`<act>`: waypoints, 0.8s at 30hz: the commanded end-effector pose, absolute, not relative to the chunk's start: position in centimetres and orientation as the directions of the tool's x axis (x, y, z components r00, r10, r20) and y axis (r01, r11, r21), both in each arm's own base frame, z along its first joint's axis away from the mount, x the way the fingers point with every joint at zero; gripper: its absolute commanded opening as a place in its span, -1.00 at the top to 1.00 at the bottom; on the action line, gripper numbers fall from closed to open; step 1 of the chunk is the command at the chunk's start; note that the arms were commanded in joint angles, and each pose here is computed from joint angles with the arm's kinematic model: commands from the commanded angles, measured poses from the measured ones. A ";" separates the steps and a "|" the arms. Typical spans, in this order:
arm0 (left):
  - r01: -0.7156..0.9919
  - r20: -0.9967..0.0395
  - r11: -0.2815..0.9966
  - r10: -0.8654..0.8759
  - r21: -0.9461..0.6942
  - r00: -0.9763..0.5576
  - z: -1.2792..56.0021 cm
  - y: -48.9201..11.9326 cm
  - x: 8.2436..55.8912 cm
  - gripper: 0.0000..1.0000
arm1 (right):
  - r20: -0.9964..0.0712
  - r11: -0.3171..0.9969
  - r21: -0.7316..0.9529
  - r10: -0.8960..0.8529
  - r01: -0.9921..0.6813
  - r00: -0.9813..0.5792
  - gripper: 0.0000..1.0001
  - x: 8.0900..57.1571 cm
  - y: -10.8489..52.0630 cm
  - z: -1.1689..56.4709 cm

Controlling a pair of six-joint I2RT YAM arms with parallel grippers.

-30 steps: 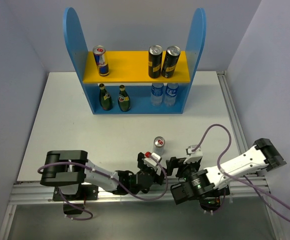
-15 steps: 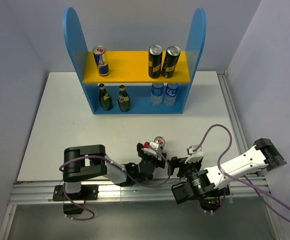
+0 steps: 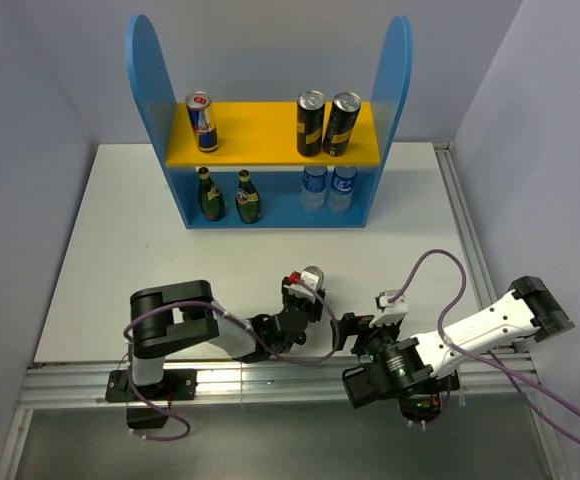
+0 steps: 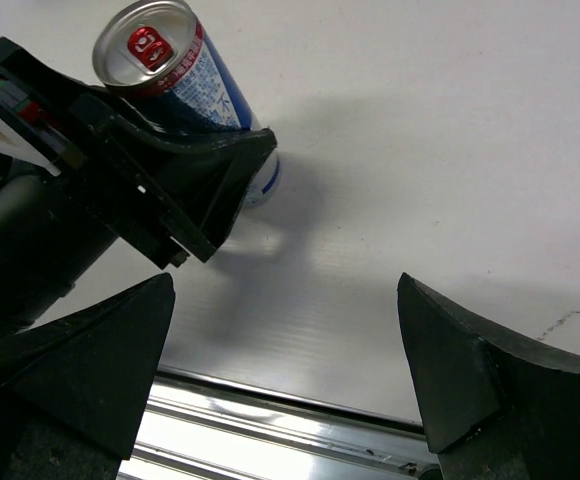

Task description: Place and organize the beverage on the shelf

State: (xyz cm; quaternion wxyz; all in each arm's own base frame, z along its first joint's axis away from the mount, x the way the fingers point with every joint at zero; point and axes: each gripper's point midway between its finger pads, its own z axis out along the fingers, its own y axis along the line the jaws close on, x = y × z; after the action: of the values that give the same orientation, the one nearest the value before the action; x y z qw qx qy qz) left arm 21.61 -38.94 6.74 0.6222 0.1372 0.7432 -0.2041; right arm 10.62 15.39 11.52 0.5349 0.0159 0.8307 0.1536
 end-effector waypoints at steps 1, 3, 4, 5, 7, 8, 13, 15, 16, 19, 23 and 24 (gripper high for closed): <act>0.352 -0.984 0.926 -0.082 -0.133 -0.156 11.6 -37.7 22.9 0.99 | -0.859 0.915 0.386 0.310 -0.118 -0.407 -0.99 10.8 16.5 13.0; 0.315 -0.986 0.937 -0.115 -0.149 -0.123 15.7 -36.6 23.4 0.99 | -0.858 0.913 0.389 0.312 -0.121 -0.407 -0.99 10.8 16.5 13.1; 0.310 -0.988 0.941 -0.108 -0.138 -0.113 17.0 -36.1 23.5 0.99 | -0.857 0.912 0.391 0.313 -0.121 -0.410 -0.99 10.7 16.5 13.0; 0.299 -0.989 0.945 -0.105 -0.133 -0.107 18.9 -34.9 23.9 1.00 | -0.858 0.912 0.390 0.311 -0.125 -0.410 -0.99 10.7 16.5 13.0; 0.316 -0.987 0.937 -0.118 -0.147 -0.110 21.5 -34.5 24.5 0.99 | -0.856 0.911 0.393 0.313 -0.126 -0.411 -0.99 10.7 16.5 13.0; 0.288 -0.986 0.944 -0.139 -0.161 -0.093 23.5 -33.0 25.5 0.99 | -0.856 0.910 0.395 0.313 -0.127 -0.412 -0.98 10.7 16.6 13.0; 0.225 -0.986 0.961 -0.164 -0.163 -0.012 30.4 -29.1 28.7 0.99 | -0.858 0.911 0.390 0.307 -0.131 -0.412 -0.98 10.7 16.7 13.0; 0.223 -0.982 0.958 -0.190 -0.181 0.019 33.5 -28.2 29.6 0.99 | -0.858 0.911 0.390 0.307 -0.133 -0.413 -0.98 10.7 16.7 13.0; 0.205 -0.981 0.962 -0.190 -0.179 0.033 34.5 -27.2 30.6 0.99 | -0.857 0.910 0.392 0.308 -0.134 -0.414 -0.98 10.6 16.8 13.0; 0.194 -0.975 0.962 -0.211 -0.193 0.076 38.2 -25.8 32.7 0.99 | -0.856 0.910 0.392 0.307 -0.135 -0.415 -0.98 10.6 16.8 13.0; 0.174 -0.977 0.969 -0.193 -0.175 0.093 40.3 -25.2 35.9 0.99 | -0.856 0.909 0.391 0.304 -0.141 -0.417 -0.98 10.6 16.8 13.0; 0.174 -0.973 0.968 -0.202 -0.182 0.110 41.7 -25.0 36.4 0.99 | -0.856 0.909 0.393 0.305 -0.142 -0.417 -0.98 10.6 16.9 13.0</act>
State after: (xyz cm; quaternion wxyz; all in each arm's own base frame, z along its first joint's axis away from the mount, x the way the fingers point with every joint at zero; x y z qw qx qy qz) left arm 35.11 -24.90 36.83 0.7217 -0.0179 0.6841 -0.1043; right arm 10.47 15.87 11.68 0.5290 0.0280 0.8307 0.1710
